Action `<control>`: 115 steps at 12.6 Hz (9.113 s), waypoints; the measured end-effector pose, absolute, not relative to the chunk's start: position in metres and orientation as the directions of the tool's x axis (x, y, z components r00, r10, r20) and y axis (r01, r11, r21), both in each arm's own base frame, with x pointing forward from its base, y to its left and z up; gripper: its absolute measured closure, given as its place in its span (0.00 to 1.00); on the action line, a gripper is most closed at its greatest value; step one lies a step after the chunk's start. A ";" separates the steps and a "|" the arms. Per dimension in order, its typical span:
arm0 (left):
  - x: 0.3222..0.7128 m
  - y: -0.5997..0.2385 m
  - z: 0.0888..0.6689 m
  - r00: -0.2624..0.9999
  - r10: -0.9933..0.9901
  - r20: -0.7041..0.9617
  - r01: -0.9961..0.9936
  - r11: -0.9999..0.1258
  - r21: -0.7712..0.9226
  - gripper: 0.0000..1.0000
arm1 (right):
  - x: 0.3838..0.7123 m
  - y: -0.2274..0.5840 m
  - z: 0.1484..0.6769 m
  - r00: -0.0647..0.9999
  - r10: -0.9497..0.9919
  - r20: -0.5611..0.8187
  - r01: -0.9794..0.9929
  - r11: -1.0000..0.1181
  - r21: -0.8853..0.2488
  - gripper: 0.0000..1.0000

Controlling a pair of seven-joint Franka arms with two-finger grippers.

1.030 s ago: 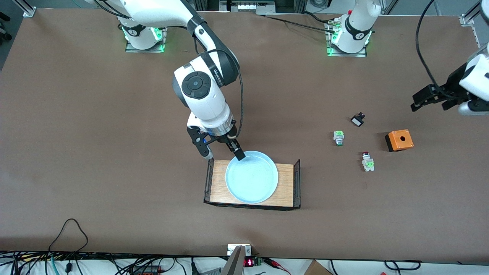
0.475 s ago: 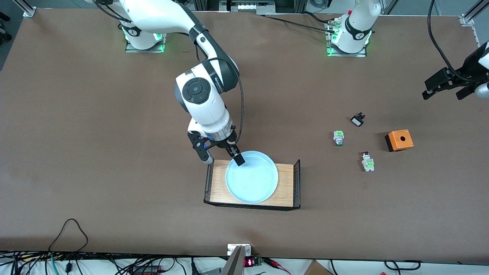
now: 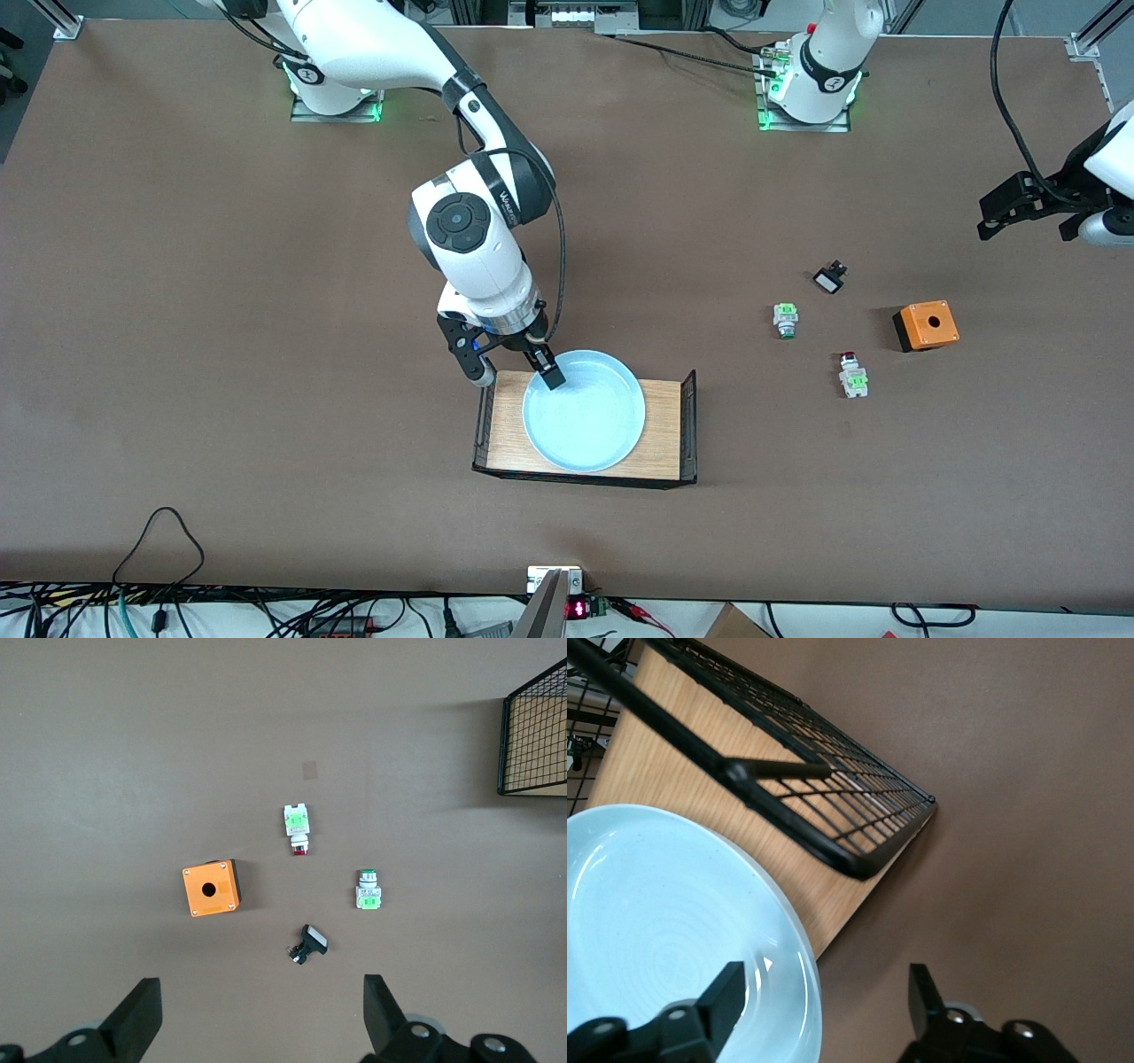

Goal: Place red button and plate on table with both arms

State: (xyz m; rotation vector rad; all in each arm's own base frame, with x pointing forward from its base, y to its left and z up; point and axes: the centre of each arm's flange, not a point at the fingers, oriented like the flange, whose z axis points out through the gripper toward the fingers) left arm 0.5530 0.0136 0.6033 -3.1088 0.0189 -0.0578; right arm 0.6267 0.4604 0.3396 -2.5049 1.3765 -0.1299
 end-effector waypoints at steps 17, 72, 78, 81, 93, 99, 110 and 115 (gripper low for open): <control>0.554 0.009 0.612 0.998 -0.022 0.054 -0.020 -0.999 -0.033 0.00 | 0.625 0.468 0.384 0.528 -0.839 -0.127 -0.818 -0.463 -0.343 0.98; 0.552 0.000 0.639 0.996 -0.033 0.081 -0.030 -0.999 -0.034 0.00 | 0.541 -0.072 0.240 0.985 0.125 -0.120 0.114 -0.989 -0.094 0.37; 0.552 -0.011 0.640 0.995 -0.051 0.084 -0.048 -0.998 -0.034 0.00 | 0.584 -0.019 0.322 0.990 -0.007 -0.138 -0.022 -0.994 -0.110 0.00; 0.551 -0.008 0.641 0.996 -0.041 0.077 -0.040 -0.999 -0.017 0.00 | 0.600 -0.002 0.368 0.985 -0.041 -0.170 -0.056 -0.995 -0.084 0.00; 0.549 0.007 0.644 0.999 -0.010 0.048 -0.010 -1.000 0.001 0.00 | 0.628 -0.041 0.554 0.983 -0.181 -0.021 -0.180 -0.983 0.023 0.00; 0.550 0.007 0.643 0.999 -0.009 0.048 -0.009 -1.000 0.001 0.00 | 0.612 -0.066 0.552 0.993 -0.119 -0.003 -0.118 -0.992 0.033 0.00; 0.550 0.008 0.643 0.999 -0.008 0.047 -0.008 -1.000 0.001 0.00 | 0.576 -0.045 0.557 0.997 -0.081 0.014 -0.081 -0.997 0.013 0.00; 0.550 0.008 0.643 0.999 -0.008 0.047 -0.008 -1.000 0.001 0.00 | 0.574 -0.045 0.566 0.997 -0.075 0.006 -0.075 -0.997 0.013 0.00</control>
